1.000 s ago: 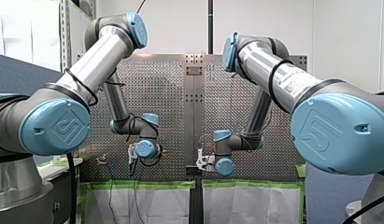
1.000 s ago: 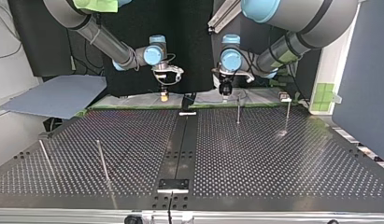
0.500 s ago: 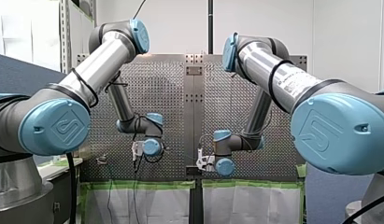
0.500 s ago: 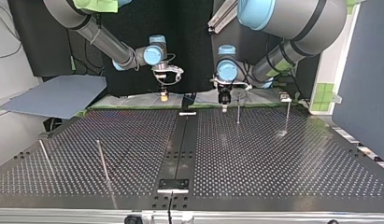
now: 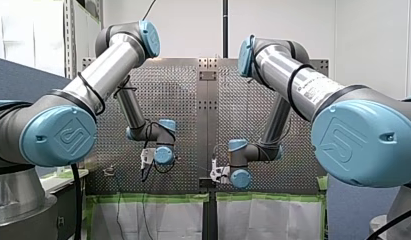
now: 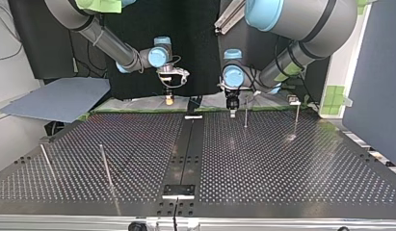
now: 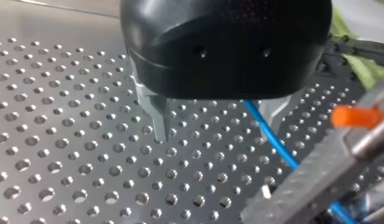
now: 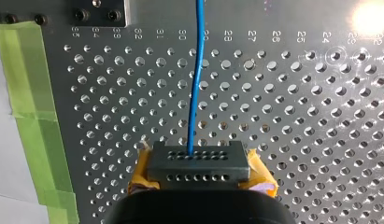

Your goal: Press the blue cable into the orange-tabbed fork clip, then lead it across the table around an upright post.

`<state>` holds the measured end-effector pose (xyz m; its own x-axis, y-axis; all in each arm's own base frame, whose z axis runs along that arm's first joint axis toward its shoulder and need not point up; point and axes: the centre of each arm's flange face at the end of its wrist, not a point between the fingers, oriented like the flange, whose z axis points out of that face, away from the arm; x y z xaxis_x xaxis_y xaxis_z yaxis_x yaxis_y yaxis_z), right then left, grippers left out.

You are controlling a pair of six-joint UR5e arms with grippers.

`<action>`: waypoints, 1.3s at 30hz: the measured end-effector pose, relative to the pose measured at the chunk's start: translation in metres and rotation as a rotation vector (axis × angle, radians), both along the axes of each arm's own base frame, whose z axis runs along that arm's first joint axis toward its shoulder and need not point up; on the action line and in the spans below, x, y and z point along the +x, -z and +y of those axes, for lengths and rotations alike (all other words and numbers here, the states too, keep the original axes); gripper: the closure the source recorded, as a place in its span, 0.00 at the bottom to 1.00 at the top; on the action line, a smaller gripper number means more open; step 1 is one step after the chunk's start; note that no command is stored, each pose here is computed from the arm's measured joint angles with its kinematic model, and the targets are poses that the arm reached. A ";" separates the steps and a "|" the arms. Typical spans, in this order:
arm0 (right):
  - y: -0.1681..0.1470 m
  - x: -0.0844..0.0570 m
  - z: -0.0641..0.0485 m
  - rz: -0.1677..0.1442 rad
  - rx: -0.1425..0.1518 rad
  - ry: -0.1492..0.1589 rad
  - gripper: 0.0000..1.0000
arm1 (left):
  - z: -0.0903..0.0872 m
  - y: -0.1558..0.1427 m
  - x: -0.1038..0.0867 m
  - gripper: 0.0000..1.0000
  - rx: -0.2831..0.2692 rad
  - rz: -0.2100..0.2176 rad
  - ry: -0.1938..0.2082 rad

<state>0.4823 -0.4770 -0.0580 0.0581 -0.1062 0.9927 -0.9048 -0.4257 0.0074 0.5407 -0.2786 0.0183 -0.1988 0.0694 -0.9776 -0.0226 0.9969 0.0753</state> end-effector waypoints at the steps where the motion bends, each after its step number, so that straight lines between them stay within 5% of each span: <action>1: 0.000 0.000 0.000 0.000 0.000 0.000 1.00 | 0.000 0.000 0.000 0.37 0.005 0.002 0.002; 3: 0.001 0.000 0.000 0.001 0.001 0.000 1.00 | -0.001 0.000 -0.001 0.75 0.018 0.006 0.006; 4: 0.001 0.000 0.000 0.001 0.002 0.000 1.00 | -0.002 0.000 -0.002 0.75 0.024 0.007 0.008; 6: 0.001 0.000 0.000 0.002 0.002 0.000 1.00 | -0.004 0.001 -0.003 1.00 0.032 0.008 0.012; 22: 0.003 -0.001 0.001 0.008 0.009 0.001 1.00 | -0.008 0.000 -0.006 1.00 0.042 0.015 0.022; 29: -0.002 -0.006 0.000 0.028 0.022 0.044 1.00 | -0.014 -0.006 -0.013 1.00 0.060 0.047 0.036; 33: -0.014 -0.006 -0.002 0.033 0.020 0.070 1.00 | -0.023 -0.023 -0.018 1.00 0.061 0.043 0.052; 39: -0.046 -0.001 0.000 0.035 0.021 0.070 1.00 | -0.046 -0.054 -0.031 1.00 0.054 0.018 0.075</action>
